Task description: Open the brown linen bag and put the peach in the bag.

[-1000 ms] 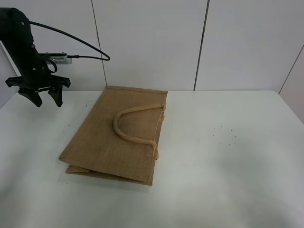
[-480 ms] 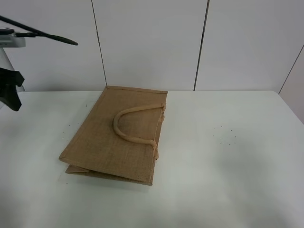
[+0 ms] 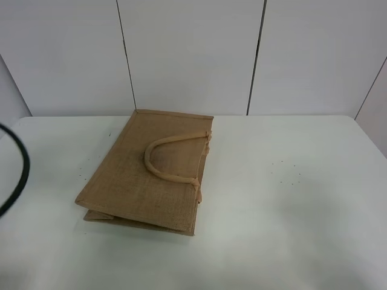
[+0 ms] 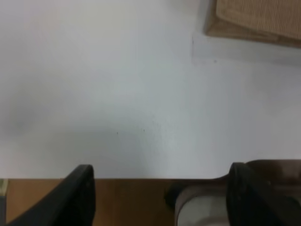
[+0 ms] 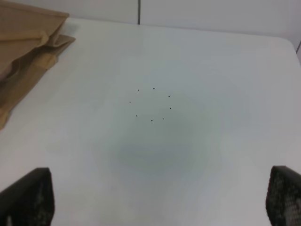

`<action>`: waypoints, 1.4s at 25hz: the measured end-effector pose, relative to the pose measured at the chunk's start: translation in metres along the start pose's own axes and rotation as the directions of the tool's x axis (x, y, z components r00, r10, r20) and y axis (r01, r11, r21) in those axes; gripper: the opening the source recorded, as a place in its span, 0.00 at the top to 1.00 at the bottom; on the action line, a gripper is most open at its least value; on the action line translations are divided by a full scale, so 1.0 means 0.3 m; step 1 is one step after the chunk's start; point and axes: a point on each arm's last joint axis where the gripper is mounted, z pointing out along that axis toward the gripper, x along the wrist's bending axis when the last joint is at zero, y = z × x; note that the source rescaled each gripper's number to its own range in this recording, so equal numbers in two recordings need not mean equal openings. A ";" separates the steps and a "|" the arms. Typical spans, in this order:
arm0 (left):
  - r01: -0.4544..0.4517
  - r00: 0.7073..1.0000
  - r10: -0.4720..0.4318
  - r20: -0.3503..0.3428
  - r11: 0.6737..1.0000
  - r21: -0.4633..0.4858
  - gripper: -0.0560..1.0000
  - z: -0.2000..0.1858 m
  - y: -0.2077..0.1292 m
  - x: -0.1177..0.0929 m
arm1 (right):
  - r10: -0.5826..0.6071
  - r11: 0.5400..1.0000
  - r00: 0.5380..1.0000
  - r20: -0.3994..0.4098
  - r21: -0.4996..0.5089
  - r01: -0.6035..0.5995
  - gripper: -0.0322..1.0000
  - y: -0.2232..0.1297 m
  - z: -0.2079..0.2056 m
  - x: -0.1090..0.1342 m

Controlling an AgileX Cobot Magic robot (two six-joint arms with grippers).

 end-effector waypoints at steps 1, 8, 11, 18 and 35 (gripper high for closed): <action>-0.001 1.000 0.001 0.001 1.000 -0.024 0.16 0.009 -0.041 0.001 | 0.000 1.000 1.000 0.000 0.000 0.000 0.00 0.000 0.000 0.000; 0.000 1.000 0.003 0.014 0.974 -0.225 0.16 0.018 -0.207 0.003 | 0.000 1.000 1.000 0.000 0.000 0.000 0.00 0.000 0.000 0.000; 0.003 1.000 0.003 0.020 0.954 -0.301 0.16 -0.003 -0.235 0.003 | 0.000 1.000 1.000 0.000 0.000 0.000 0.00 0.000 0.000 0.000; 0.009 1.000 0.004 0.029 0.901 -0.434 0.16 -0.036 -0.292 0.004 | 0.000 1.000 1.000 0.000 0.000 0.000 0.00 0.000 0.000 0.000; 0.011 0.999 0.006 0.034 0.887 -0.462 0.16 -0.042 -0.305 0.004 | 0.001 1.000 1.000 -0.003 0.000 -0.001 0.00 0.000 0.000 0.001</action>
